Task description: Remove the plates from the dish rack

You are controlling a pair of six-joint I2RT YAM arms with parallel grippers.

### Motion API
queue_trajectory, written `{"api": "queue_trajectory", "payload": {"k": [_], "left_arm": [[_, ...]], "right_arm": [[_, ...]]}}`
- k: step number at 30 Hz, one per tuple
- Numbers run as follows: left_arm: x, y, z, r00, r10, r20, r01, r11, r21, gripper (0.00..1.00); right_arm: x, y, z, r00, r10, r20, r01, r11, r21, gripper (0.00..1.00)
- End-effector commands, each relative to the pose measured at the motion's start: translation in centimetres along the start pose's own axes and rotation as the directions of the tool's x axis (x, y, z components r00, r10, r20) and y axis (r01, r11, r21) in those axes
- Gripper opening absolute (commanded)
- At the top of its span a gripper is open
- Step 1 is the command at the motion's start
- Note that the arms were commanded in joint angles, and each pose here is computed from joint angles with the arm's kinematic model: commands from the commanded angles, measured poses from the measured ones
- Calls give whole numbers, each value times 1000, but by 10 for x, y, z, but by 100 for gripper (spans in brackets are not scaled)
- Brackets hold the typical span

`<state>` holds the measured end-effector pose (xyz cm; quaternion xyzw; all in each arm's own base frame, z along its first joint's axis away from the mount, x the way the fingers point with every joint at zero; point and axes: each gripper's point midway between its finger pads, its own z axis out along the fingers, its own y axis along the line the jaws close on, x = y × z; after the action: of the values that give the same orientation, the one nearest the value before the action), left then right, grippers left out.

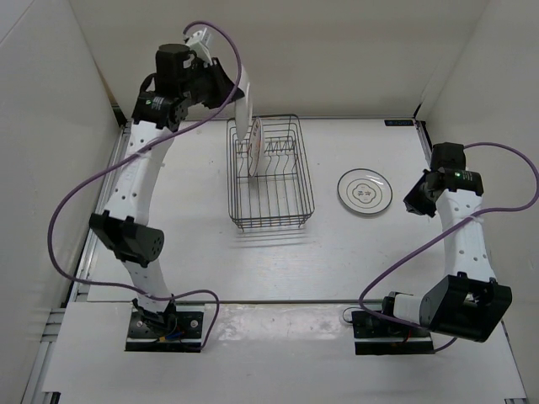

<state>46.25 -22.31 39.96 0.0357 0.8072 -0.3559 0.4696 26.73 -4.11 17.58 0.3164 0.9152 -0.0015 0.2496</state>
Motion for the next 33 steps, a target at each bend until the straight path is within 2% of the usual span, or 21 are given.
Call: {"api": "queue_trajectory", "payload": {"k": [1,3,4,5,8,9,10,11,14,15,19,22,24,25,26,28,31,33], "left_arm": [[-21,0,-49,989,130,73,-120,984,-131,0],[0,26,-57,984,176,-18,-176,956,-235,0],[10,50,-61,984,170,-57,-179,925,-335,0],[18,73,-68,982,162,-94,-187,879,-439,0],[27,114,-79,967,184,-175,-253,762,-597,0],[36,132,-75,947,209,-244,-318,716,-622,0],[39,138,-75,944,206,-259,-327,702,-632,0],[53,162,-74,937,175,-303,-340,658,-672,0],[65,192,-76,916,157,-369,-387,590,-709,0],[86,210,-73,895,128,-428,-419,573,-705,0],[128,251,-84,850,35,-526,-470,500,-727,0],[149,275,-100,838,-54,-543,-458,471,-754,0],[157,284,-105,840,-83,-537,-444,466,-766,4],[173,291,-112,824,-122,-553,-445,465,-765,6],[178,293,-114,820,-136,-556,-442,467,-766,12],[195,298,-118,809,-176,-560,-432,468,-771,16],[206,300,-117,810,-195,-553,-417,471,-777,36],[208,301,-116,809,-203,-552,-412,475,-778,46]], "right_arm": [[-13,12,-7,999,19,35,-17,998,-56,0],[-11,14,-6,999,20,27,-18,998,-65,0],[-11,18,-6,1000,18,21,-16,996,-83,0],[-10,18,-5,1000,18,21,-16,996,-84,0],[-8,19,-1,999,37,12,-36,996,-82,0],[-5,18,1,999,38,0,-38,996,-78,0],[-5,19,0,999,38,2,-38,996,-80,0],[-4,21,2,999,39,-9,-40,995,-87,0],[-8,25,0,999,44,-4,-45,994,-99,0],[-9,25,-1,999,43,-1,-43,994,-96,0],[-17,21,-7,999,29,40,-26,998,-64,0],[-14,21,-10,999,1,48,2,998,-65,0],[-14,19,-11,998,-22,63,24,999,-44,0],[-13,17,-11,997,-31,65,33,999,-32,0],[-16,12,-12,996,-38,83,39,999,-4,0],[-17,13,-13,994,-60,92,60,998,4,0],[-23,16,-16,992,-71,104,71,997,7,0],[-27,17,-14,992,-70,106,69,998,13,0]]}}
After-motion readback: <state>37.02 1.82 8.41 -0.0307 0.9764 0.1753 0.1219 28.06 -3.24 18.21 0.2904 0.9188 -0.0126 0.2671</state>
